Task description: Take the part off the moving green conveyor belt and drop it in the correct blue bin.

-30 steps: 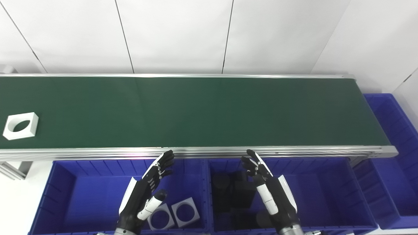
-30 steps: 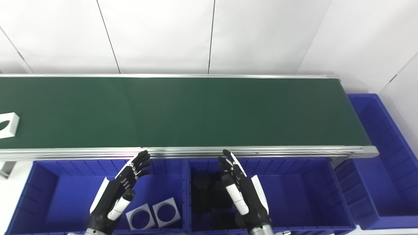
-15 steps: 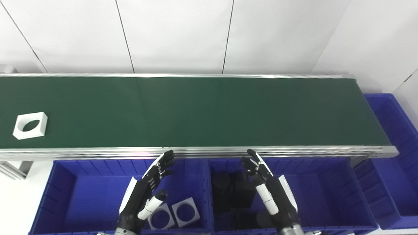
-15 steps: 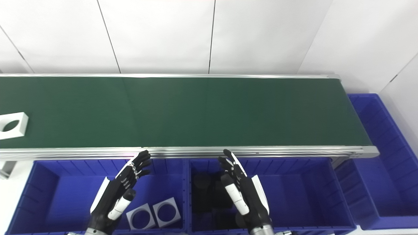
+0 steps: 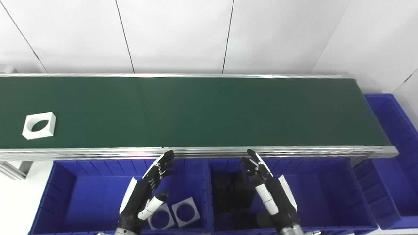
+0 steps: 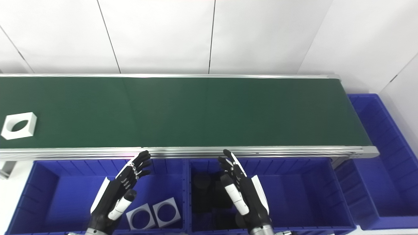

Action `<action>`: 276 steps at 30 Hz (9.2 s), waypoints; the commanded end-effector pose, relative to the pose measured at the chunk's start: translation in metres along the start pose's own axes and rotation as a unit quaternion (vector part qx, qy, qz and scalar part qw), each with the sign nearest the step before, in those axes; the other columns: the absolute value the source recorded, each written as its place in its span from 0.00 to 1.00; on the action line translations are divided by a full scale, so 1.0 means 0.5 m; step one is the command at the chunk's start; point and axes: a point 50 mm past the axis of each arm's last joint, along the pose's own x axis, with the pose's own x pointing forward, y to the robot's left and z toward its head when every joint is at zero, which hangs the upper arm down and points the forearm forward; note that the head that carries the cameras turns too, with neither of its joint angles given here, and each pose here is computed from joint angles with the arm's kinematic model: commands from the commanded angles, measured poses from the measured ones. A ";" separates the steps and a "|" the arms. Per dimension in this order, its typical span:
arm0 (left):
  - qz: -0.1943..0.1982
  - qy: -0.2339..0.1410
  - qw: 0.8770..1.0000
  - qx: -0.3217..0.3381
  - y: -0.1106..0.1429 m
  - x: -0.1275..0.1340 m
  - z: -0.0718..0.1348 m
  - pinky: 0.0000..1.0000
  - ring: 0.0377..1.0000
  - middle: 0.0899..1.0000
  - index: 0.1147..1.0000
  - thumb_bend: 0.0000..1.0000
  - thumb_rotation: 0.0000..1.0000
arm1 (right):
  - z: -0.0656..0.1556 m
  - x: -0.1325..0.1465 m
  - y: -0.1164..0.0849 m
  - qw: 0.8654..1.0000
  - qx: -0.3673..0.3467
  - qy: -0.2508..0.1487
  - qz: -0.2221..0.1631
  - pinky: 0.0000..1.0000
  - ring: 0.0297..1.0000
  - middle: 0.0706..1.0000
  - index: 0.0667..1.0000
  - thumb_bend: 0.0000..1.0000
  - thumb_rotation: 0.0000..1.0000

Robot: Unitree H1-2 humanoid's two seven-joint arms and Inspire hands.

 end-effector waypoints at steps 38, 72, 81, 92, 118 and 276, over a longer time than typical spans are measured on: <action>0.027 -0.050 0.998 -0.017 -0.024 0.062 -0.013 0.77 0.84 0.85 0.82 0.79 0.66 | -0.051 0.034 -0.046 0.999 0.005 -0.038 0.001 0.98 0.93 0.91 0.99 0.61 1.00; 0.061 -0.090 0.956 0.274 0.303 0.303 0.226 0.95 0.98 0.99 0.97 0.82 0.59 | -0.034 0.074 -0.044 0.997 0.032 -0.071 0.014 0.96 0.90 0.90 0.97 0.58 0.92; 0.054 -0.025 0.953 0.296 0.367 0.361 0.233 0.95 1.00 1.00 0.98 0.89 0.47 | -0.027 0.080 -0.035 0.994 0.046 -0.101 0.017 0.91 0.90 0.89 0.97 0.56 0.89; 0.027 0.043 0.921 0.386 0.440 0.394 0.216 0.92 1.00 1.00 0.99 0.95 0.41 | -0.038 0.081 -0.037 0.992 0.046 -0.116 0.011 0.88 0.89 0.88 0.96 0.65 0.89; -0.029 0.126 0.832 0.540 0.440 0.406 0.133 1.00 1.00 1.00 0.98 0.97 0.27 | -0.050 0.083 -0.054 0.990 0.053 -0.132 0.002 0.85 0.87 0.86 0.95 0.68 0.87; -0.016 -0.016 0.999 0.027 0.050 0.051 0.065 0.80 0.89 0.93 0.96 0.80 0.58 | 0.029 0.024 0.013 0.997 -0.027 -0.070 -0.016 0.84 0.86 0.87 0.95 0.71 0.72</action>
